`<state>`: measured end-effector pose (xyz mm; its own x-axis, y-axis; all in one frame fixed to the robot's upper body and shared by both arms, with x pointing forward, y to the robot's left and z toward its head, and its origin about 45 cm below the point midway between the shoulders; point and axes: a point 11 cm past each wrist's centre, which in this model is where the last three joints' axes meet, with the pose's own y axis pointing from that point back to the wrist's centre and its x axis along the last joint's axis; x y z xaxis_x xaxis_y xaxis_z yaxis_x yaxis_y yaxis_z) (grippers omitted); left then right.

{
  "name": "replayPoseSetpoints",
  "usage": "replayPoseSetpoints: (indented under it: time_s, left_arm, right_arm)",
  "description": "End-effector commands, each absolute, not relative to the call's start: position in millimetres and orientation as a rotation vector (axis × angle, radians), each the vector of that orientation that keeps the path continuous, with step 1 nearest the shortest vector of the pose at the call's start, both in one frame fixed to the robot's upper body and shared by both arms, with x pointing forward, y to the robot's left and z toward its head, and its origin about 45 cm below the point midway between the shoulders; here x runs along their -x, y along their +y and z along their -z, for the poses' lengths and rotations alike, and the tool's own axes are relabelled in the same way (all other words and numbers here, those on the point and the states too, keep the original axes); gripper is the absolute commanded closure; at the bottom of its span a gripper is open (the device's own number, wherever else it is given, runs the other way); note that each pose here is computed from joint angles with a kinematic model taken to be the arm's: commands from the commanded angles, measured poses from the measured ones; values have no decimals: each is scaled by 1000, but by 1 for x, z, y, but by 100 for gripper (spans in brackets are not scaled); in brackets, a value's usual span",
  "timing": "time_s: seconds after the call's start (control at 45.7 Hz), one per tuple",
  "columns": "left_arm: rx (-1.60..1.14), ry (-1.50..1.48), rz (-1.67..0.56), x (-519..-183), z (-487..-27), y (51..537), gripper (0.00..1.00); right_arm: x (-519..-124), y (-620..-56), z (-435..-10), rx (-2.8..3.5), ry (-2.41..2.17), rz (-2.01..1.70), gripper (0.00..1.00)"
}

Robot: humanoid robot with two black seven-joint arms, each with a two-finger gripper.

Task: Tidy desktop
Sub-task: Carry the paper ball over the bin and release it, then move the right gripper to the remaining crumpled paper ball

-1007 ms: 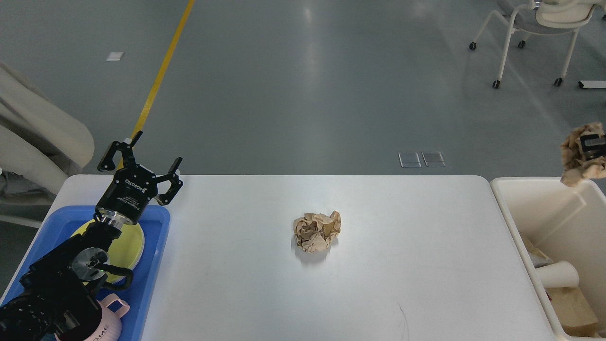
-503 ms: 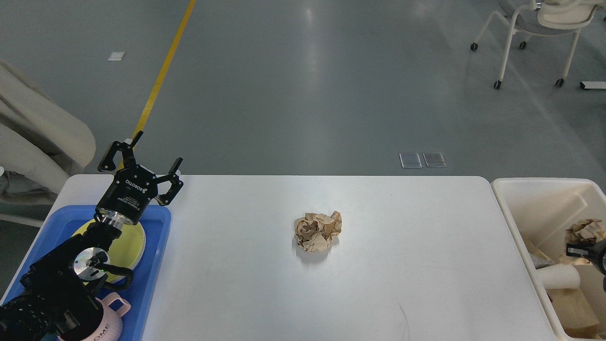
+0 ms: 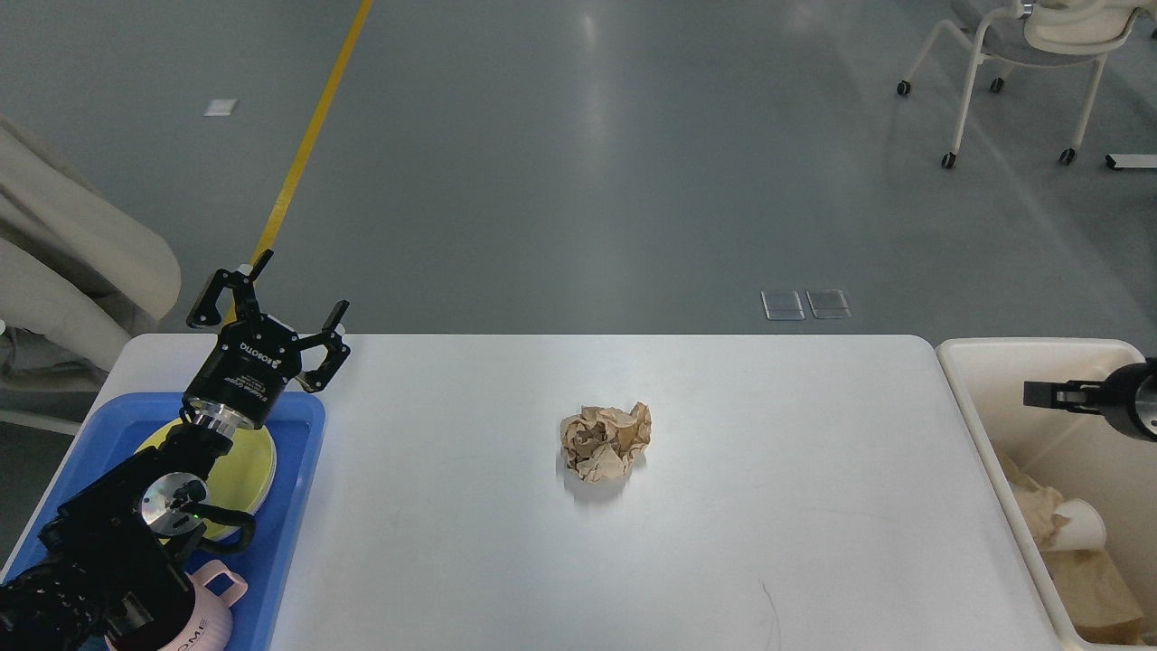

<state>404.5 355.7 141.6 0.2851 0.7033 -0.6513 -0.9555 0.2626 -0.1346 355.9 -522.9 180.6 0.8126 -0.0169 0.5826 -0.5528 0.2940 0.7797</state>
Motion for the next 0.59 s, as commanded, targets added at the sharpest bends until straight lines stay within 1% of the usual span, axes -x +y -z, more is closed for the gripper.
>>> replayPoseSetpoints:
  time_s: [0.0,0.066,0.153,0.197,0.263,0.328,0.394,0.46,0.569]
  left_arm:
    - [572,523,-1193,-404,-142,356,0]
    - [572,523,-1193,-404,-142,356,0]
    - [572,523,-1193,-404,-142,356,0]
    - [572,523,-1193,-404,-142,356,0]
    - [572,523,-1193,-404,-142,356,0]
    - [572,523,-1193,-404,-142,356,0]
    - [571,522,-1194,-404,-142,356,0]
    - [572,523,-1193,-404,-142,356,0]
    - [571,522,-1194,-404,-142,356,0]
  right_arm:
    - [-384,-497,-257,-1241,-443,-412,0]
    - [-395,-470,-306,-1279,-401,-403,0]
    - [-398,-412,-378,-1361,-295,-392,0]
    - [-392,-378,-416,-1396,-220,-400,0]
    - [-373,-322,-472,-1423,-90,-430,0]
    - [-366,-265,-516,-1495,-62,-604,0]
    - [-361,-217,-539,-1602,-39,-750,0]
    - [-355,-193,-548,-1690,-27,-808,0]
    - [-359,-184,-521,-1781,15,-719,0]
